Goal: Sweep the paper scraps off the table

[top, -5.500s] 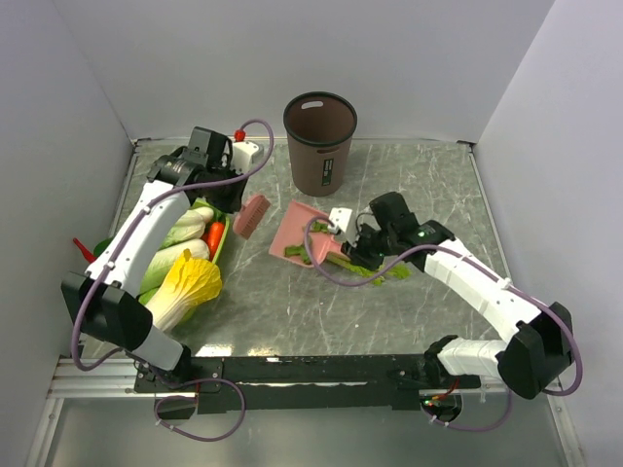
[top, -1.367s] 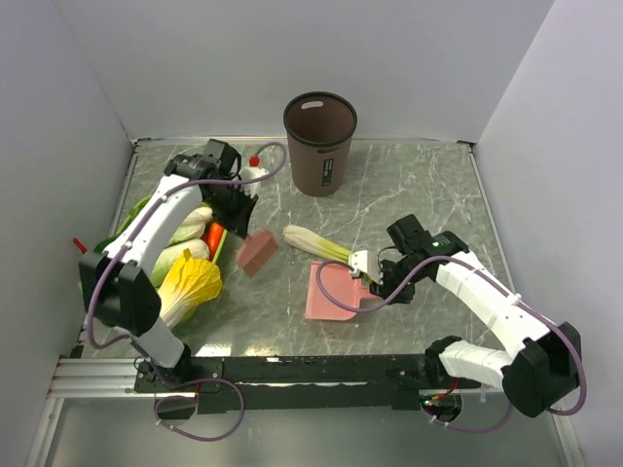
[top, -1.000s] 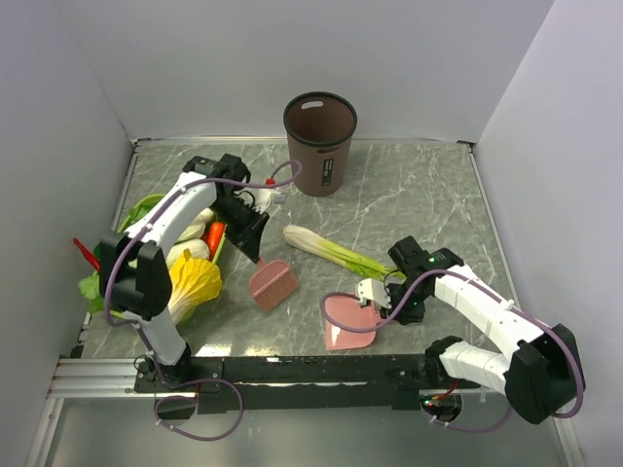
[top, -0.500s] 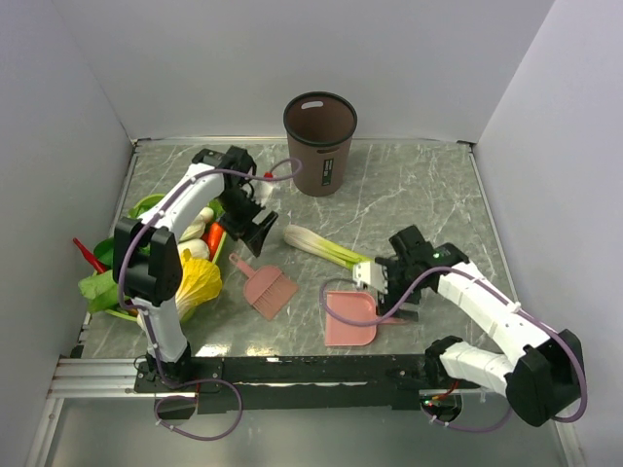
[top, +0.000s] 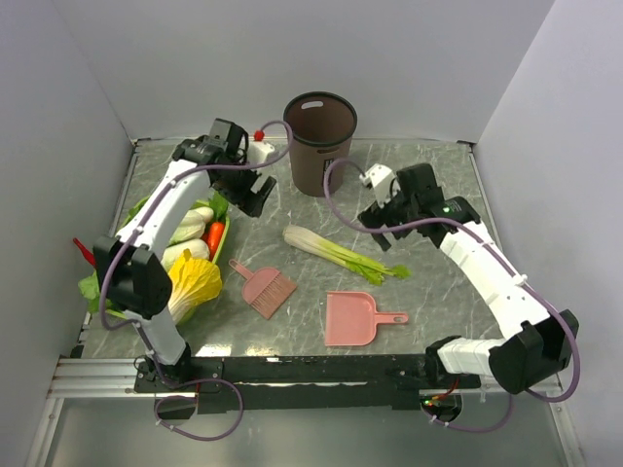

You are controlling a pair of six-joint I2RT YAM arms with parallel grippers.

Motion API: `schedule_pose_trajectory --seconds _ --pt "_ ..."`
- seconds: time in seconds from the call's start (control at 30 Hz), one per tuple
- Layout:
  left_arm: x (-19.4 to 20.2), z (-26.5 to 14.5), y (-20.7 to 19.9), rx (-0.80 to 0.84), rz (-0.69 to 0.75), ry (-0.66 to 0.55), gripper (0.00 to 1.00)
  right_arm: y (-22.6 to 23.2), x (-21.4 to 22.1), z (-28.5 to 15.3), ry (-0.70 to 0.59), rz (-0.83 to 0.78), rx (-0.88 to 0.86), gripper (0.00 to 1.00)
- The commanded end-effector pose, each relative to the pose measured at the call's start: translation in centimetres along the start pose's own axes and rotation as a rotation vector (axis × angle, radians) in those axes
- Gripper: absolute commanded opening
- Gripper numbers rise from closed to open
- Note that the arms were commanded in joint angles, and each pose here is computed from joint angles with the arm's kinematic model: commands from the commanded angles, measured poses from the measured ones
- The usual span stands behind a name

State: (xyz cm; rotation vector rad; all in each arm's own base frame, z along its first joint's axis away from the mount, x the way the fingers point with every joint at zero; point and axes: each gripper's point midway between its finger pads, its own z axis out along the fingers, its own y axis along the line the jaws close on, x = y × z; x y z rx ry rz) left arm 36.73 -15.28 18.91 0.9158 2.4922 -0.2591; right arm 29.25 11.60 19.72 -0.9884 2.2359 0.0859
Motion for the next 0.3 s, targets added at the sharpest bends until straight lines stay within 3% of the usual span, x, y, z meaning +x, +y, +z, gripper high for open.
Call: schedule_pose_trajectory --seconds 0.0,0.27 --pt "-3.7 -3.2 2.5 -0.151 -0.029 -0.21 0.96 -4.1 -4.7 -2.3 -0.136 0.171 0.178 1.0" --pt "-5.4 -4.9 5.7 -0.249 -0.135 -0.298 0.96 -9.5 -10.6 -6.4 -0.3 0.204 0.324 1.0"
